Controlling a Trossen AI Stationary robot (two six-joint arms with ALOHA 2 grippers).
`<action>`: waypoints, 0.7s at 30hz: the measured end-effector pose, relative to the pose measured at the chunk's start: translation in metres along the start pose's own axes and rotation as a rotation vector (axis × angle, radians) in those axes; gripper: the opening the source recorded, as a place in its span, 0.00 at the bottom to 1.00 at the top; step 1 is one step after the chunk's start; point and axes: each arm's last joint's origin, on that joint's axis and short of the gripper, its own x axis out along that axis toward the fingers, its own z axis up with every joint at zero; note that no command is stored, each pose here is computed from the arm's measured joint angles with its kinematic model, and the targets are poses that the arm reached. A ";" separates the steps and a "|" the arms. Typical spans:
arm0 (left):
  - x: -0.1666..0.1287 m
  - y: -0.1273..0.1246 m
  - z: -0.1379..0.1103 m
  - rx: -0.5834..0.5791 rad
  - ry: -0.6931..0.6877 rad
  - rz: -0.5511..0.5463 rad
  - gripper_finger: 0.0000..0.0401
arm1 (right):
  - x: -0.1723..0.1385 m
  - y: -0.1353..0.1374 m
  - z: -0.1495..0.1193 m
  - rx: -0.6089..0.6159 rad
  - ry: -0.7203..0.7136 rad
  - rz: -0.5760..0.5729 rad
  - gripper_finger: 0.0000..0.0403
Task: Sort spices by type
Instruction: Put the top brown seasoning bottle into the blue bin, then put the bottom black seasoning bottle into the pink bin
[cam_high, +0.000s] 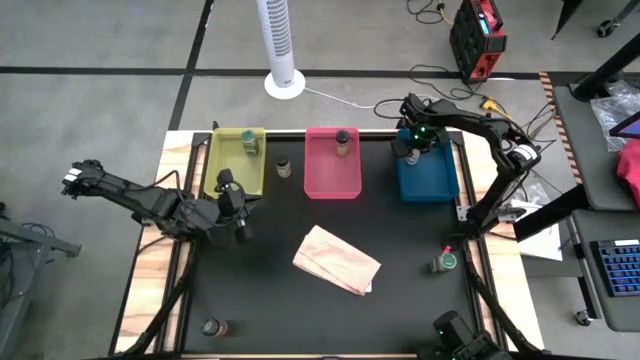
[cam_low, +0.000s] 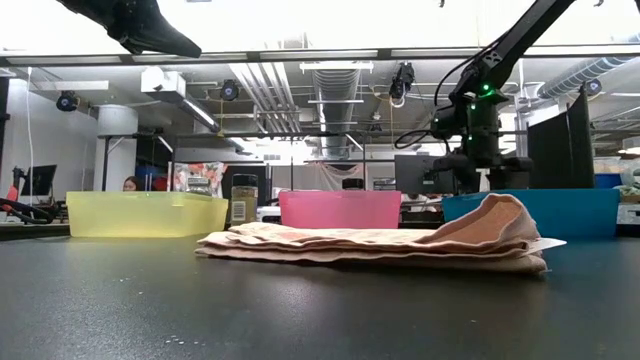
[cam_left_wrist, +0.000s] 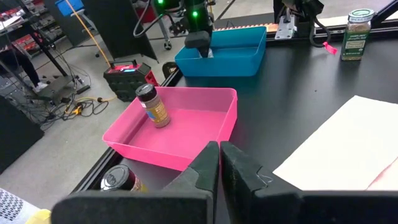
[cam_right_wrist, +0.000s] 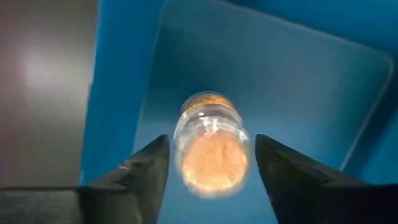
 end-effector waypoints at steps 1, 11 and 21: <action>0.000 0.000 0.000 0.000 0.000 0.000 0.00 | 0.000 0.000 0.001 -0.002 -0.006 0.001 0.59; 0.000 0.000 0.000 0.002 0.000 0.002 0.00 | -0.017 0.000 0.003 -0.041 -0.051 -0.004 0.69; 0.000 -0.001 0.000 -0.087 0.000 -0.030 0.00 | -0.102 0.029 -0.029 -0.141 -0.418 0.126 0.63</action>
